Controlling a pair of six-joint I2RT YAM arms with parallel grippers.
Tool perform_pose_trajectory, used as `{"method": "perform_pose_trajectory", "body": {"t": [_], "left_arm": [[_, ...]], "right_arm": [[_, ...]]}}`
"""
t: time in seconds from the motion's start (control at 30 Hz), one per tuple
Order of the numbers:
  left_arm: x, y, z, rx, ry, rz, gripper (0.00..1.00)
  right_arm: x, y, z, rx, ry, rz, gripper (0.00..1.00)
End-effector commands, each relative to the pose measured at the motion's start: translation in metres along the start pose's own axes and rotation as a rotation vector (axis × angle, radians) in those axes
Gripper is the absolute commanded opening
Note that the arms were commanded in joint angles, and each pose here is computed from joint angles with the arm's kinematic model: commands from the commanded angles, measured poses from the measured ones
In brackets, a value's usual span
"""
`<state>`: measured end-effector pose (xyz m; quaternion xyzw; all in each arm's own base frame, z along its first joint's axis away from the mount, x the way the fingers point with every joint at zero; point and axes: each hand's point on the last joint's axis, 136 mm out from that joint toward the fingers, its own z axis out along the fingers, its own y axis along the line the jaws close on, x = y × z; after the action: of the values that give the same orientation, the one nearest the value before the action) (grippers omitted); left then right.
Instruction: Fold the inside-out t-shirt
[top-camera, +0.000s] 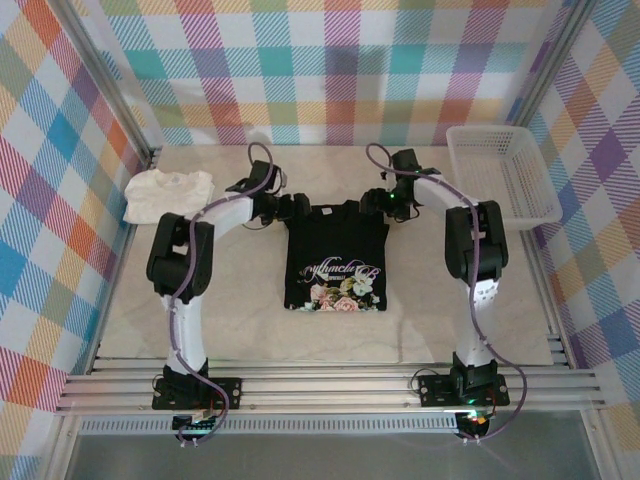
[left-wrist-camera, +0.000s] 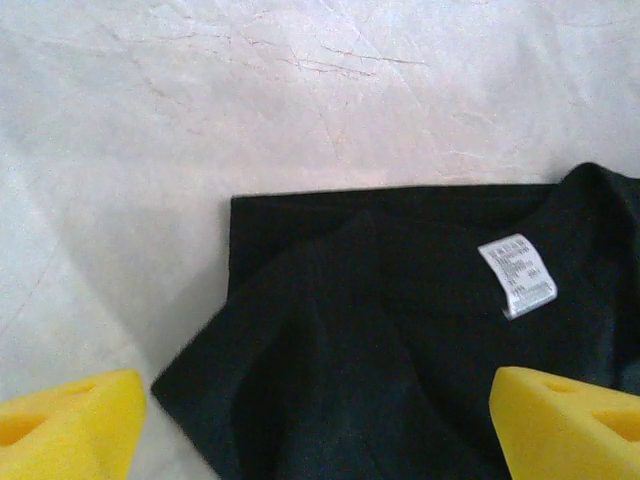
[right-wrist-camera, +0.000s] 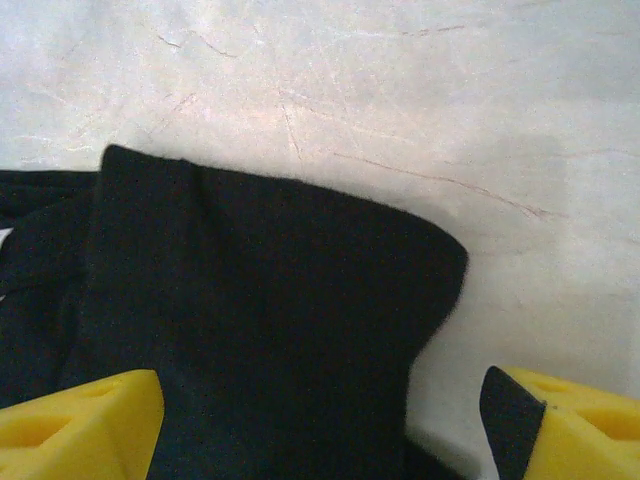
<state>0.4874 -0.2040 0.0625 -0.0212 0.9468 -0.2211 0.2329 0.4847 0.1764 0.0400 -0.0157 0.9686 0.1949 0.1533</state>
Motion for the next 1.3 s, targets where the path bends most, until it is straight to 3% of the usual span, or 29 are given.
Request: {"method": "perform_pose_trajectory", "body": {"t": [0.0,0.2,0.4,0.57,0.77,1.07,1.13,1.27], "left_arm": [[0.007,-0.002,0.010,0.024,0.084,0.057,0.88],[0.025,-0.014,0.030,0.097,0.198,0.064,0.85],[0.042,-0.032,0.033,0.180,0.269,0.077,0.75],[0.052,-0.041,0.034,0.242,0.316,0.057,0.60],[0.055,-0.035,0.043,0.235,0.341,0.034,0.38],[0.037,-0.032,0.040,0.270,0.291,-0.013,0.00],[0.024,-0.033,0.033,0.285,0.245,-0.028,0.00],[-0.006,-0.039,0.010,0.336,0.136,-0.043,0.00]], "right_arm": [[0.009,0.005,0.005,-0.014,0.072,-0.010,0.82],[0.022,0.024,0.020,-0.053,0.134,-0.057,0.76],[0.032,0.035,0.029,-0.087,0.181,-0.050,0.67],[0.040,0.043,0.034,-0.118,0.206,-0.052,0.56],[0.038,0.043,0.037,-0.120,0.197,-0.049,0.36],[0.020,0.062,0.024,-0.223,0.106,-0.070,0.10],[0.012,0.070,0.012,-0.270,0.059,-0.083,0.02],[-0.009,0.082,-0.024,-0.350,-0.056,-0.101,0.00]]}}
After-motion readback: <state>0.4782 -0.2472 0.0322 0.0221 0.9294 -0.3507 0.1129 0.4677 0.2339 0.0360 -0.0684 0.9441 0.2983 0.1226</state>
